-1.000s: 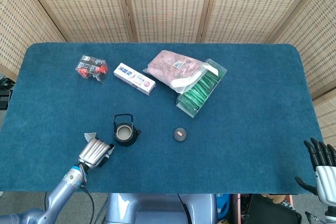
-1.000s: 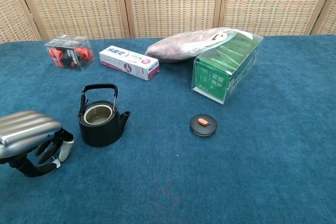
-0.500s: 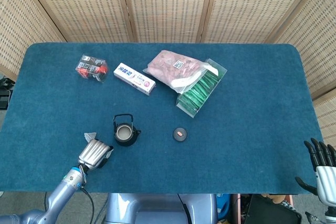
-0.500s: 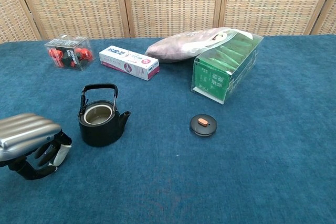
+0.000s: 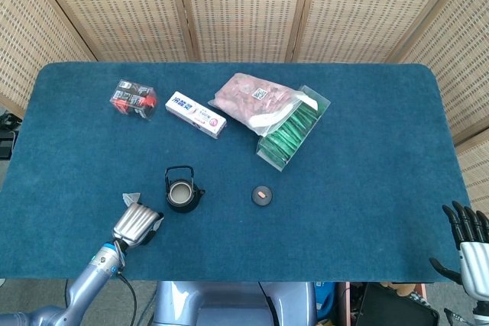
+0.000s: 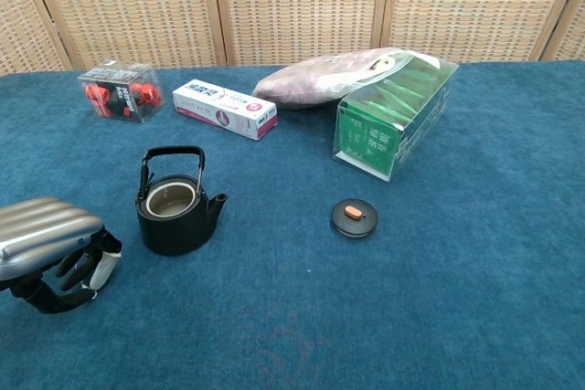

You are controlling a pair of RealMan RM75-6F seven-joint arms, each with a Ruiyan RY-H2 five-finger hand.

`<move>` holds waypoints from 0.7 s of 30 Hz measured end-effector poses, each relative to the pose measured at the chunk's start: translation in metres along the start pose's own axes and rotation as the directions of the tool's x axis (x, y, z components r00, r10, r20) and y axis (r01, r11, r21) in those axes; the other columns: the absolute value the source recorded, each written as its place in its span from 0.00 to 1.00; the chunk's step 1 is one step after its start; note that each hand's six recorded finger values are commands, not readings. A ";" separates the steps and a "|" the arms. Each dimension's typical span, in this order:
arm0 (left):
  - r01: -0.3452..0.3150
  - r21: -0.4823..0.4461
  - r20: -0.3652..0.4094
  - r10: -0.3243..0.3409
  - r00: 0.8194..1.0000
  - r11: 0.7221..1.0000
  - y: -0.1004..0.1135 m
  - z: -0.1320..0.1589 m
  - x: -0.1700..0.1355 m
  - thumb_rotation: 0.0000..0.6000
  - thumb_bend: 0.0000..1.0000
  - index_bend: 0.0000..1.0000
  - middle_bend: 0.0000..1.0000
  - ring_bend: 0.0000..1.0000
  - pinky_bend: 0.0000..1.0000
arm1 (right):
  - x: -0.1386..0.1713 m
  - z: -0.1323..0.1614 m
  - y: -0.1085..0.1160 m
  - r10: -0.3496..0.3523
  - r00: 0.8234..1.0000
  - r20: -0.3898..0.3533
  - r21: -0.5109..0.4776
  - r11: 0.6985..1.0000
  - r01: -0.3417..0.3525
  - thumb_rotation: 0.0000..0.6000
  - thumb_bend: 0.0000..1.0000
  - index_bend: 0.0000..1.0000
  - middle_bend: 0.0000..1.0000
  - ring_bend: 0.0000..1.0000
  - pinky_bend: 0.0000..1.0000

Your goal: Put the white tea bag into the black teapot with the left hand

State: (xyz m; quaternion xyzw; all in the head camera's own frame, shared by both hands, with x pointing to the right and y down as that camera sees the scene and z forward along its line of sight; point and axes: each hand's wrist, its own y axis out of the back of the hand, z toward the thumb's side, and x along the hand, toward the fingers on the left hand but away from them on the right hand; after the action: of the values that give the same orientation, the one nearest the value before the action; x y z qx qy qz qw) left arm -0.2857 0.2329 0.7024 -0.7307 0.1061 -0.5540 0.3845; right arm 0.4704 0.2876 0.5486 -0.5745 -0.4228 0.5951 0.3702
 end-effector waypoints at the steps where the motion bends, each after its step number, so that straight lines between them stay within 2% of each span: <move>1: 0.001 -0.001 0.000 -0.001 1.000 1.000 0.000 0.000 0.000 1.00 0.56 0.66 0.70 0.60 0.51 | 0.000 0.000 0.000 0.000 1.000 0.000 0.000 1.000 0.000 1.00 0.07 0.09 0.12 0.00 0.08; 12: -0.041 -0.031 0.005 0.041 0.999 0.999 0.012 0.000 -0.004 1.00 0.57 0.66 0.71 0.60 0.51 | -0.002 0.002 0.000 0.001 1.000 -0.005 0.001 1.000 -0.001 1.00 0.07 0.09 0.12 0.00 0.08; 21: -0.147 -0.062 0.016 0.149 0.989 0.987 0.043 -0.003 -0.017 1.00 0.57 0.66 0.71 0.60 0.51 | -0.003 0.003 -0.001 0.000 1.000 -0.011 -0.002 1.000 0.000 1.00 0.07 0.09 0.12 0.00 0.08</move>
State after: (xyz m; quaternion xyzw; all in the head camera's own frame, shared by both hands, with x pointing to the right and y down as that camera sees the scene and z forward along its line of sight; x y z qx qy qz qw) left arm -0.2828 0.2121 0.6610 -0.7379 0.1729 -0.5129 0.4032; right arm 0.4672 0.2853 0.5501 -0.5782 -0.4214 0.5916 0.3716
